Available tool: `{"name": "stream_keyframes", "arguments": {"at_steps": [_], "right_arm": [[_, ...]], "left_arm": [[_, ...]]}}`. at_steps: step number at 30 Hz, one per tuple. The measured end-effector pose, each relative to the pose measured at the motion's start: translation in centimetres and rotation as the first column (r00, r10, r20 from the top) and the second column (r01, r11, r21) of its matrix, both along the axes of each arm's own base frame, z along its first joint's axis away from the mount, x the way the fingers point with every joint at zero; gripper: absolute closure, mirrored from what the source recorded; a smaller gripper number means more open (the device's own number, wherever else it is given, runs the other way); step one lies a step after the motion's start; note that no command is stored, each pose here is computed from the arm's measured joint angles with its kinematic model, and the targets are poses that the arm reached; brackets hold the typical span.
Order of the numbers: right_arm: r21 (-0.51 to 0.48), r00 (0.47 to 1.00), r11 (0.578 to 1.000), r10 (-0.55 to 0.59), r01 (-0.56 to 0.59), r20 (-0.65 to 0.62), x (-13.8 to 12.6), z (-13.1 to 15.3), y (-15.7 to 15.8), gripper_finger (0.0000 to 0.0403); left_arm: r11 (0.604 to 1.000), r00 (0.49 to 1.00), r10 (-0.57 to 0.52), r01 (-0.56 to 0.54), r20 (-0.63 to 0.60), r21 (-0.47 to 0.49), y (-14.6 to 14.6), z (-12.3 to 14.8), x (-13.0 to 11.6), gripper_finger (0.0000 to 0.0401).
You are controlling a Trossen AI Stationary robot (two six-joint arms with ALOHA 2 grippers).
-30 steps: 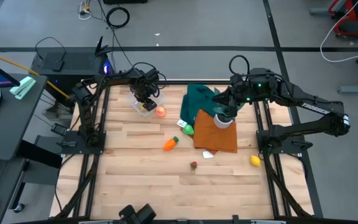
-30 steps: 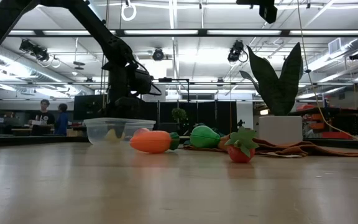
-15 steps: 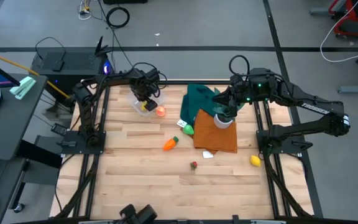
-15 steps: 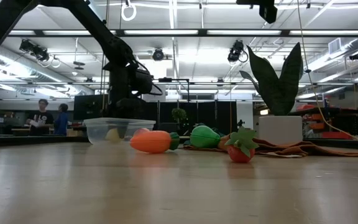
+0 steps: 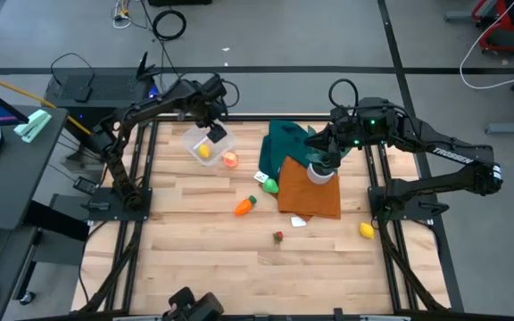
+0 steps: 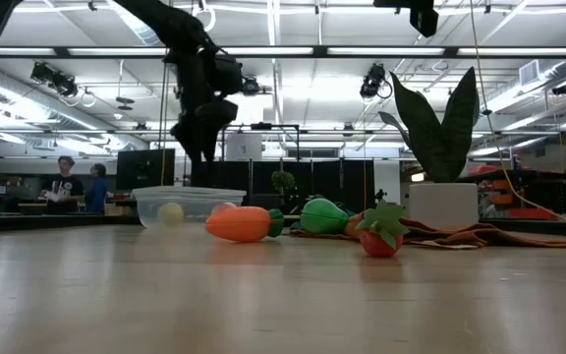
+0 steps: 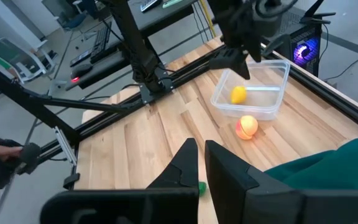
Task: Pick and placing Produce into tupperware
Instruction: Put the carrot into the transparent container
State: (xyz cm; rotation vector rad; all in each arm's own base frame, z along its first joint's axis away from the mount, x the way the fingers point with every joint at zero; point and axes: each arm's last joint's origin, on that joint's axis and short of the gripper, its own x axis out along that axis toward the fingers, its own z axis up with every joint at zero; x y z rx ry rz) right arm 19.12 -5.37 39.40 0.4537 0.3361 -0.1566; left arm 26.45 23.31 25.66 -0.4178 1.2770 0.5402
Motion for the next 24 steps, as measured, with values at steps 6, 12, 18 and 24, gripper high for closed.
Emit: {"name": "stream_keyframes", "arguments": {"at_steps": [6,12,18,24], "right_arm": [[-0.009,1.0,1.0,0.003,-0.003,-0.001,0.0,0.0,0.0,0.0403],[-0.016,1.0,1.0,0.006,-0.006,-0.002,0.0,0.0,0.0,0.0403],[-0.019,1.0,1.0,0.007,-0.007,-0.002,0.0,0.0,0.0,0.0403],[-0.033,1.0,0.999,0.012,-0.012,-0.004,0.0,0.0,0.0,0.0403]], "left_arm": [[0.998,0.996,-0.059,0.061,0.07,-0.021,-2.4,1.5,1.5,0.0111],[0.982,0.961,-0.184,0.191,0.205,-0.011,-7.2,3.4,4.2,0.0144],[0.963,0.948,-0.246,0.262,0.199,-0.056,-12.0,3.5,5.9,0.0175],[0.955,0.943,-0.282,0.293,0.176,-0.042,-15.7,3.4,7.0,0.0189]]}}
